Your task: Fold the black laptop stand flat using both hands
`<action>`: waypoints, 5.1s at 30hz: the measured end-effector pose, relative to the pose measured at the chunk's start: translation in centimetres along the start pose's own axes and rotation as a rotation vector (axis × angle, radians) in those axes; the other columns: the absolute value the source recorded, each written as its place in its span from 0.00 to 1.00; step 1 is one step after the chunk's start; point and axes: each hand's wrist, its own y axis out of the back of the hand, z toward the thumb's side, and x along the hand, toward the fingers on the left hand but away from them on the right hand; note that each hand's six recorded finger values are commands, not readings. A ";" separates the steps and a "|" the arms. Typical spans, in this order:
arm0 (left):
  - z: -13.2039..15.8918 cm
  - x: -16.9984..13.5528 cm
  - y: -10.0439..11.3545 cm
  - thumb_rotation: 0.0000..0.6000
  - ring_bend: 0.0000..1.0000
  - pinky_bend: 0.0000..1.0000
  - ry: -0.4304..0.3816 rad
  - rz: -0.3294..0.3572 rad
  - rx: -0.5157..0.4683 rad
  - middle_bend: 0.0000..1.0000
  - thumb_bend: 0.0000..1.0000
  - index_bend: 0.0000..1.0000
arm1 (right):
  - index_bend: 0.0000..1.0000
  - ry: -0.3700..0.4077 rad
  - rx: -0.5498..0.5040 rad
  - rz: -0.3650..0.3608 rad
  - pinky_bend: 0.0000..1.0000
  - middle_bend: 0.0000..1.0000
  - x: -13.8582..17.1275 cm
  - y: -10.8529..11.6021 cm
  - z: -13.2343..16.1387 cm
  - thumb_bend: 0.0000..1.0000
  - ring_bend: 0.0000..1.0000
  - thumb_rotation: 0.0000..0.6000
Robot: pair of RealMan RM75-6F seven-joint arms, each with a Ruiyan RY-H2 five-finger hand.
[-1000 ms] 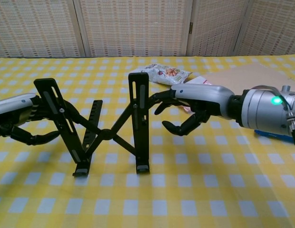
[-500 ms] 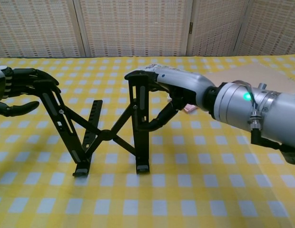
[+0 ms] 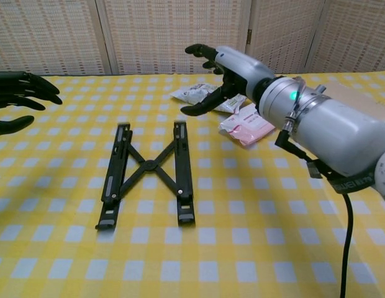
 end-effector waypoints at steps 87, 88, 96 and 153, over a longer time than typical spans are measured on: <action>-2.7 15.2 -8.8 1.00 0.00 0.05 0.132 -0.204 0.641 0.03 0.30 0.05 | 0.00 0.355 0.863 0.068 0.00 0.00 1.9 -10.6 -3.8 0.23 0.00 1.00; -2.6 15.1 -8.8 1.00 0.00 0.05 0.132 -0.206 0.630 0.03 0.30 0.05 | 0.00 0.357 0.860 0.066 0.00 0.00 1.9 -10.7 -3.8 0.23 0.00 1.00; -2.4 15.0 -9.1 1.00 0.00 0.05 0.138 -0.223 0.574 0.03 0.30 0.05 | 0.00 0.389 0.836 0.038 0.00 0.00 1.7 -11.5 -2.6 0.23 0.00 1.00; -3.5 8.5 2.3 1.00 0.00 0.02 0.174 0.043 0.335 0.03 0.31 0.05 | 0.00 0.619 1.225 0.589 0.00 0.01 -1.2 -14.9 5.7 0.23 0.00 1.00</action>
